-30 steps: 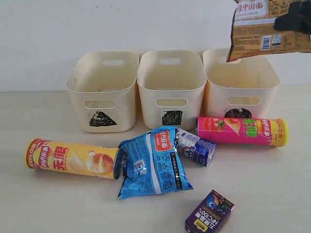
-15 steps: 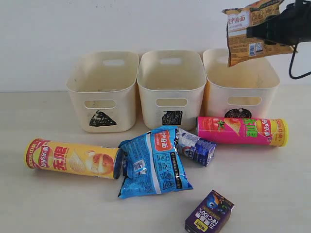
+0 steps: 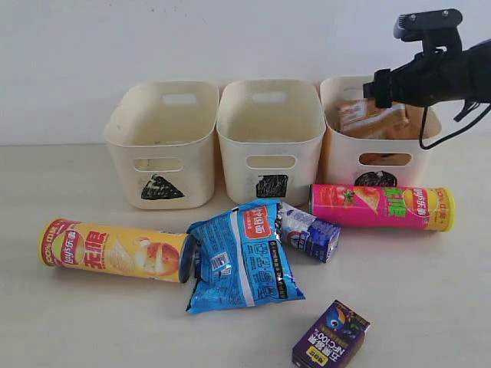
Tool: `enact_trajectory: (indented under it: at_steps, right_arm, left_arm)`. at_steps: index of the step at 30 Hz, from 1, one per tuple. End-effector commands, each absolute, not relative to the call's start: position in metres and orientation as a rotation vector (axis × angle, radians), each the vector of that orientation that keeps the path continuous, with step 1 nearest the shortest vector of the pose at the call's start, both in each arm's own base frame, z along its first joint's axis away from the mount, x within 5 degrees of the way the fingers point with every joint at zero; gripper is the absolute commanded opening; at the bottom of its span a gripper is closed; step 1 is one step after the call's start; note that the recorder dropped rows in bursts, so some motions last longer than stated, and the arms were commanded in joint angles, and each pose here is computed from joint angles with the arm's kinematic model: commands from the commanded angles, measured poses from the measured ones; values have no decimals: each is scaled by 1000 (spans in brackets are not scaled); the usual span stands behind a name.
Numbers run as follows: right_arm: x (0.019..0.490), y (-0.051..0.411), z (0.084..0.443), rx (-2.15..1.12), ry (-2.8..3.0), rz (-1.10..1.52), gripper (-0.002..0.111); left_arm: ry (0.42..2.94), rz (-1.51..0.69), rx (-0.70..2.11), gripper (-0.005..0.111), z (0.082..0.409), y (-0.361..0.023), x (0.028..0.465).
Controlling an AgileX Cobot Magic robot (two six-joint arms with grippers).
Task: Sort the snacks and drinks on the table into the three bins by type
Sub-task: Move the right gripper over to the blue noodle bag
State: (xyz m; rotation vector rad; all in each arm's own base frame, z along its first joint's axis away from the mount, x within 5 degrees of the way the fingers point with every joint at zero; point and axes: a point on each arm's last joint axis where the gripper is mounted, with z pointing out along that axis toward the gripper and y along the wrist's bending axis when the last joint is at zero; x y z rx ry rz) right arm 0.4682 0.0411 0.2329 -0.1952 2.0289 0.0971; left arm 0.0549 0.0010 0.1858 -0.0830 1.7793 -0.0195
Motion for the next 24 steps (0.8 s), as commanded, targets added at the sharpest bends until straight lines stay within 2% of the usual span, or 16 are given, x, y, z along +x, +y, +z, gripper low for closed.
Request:
enact_trajectory:
  at_steps: [1, 9, 11, 13, 17, 24]
  right_arm:
    - [470, 37, 238, -170, 2008, 46, 95]
    - [453, 44, 289, -206, 1910, 137, 92]
    - [446, 47, 301, -231, 1887, 185, 81]
    - [441, 52, 310, -276, 1877, 228, 62]
    - [429, 60, 314, -425, 1923, 284, 0]
    - [406, 58, 305, -645, 2159, 224, 0]
  left_arm:
    - [1765, -27, -86, 4, 187, 1, 55]
    - [1765, -27, -86, 4, 187, 1, 55]
    - [1765, -27, -86, 4, 187, 1, 55]
    - [1765, -27, -86, 4, 187, 1, 55]
    - [1765, -27, -86, 4, 187, 1, 55]
    - [1765, -27, -86, 4, 187, 1, 55]
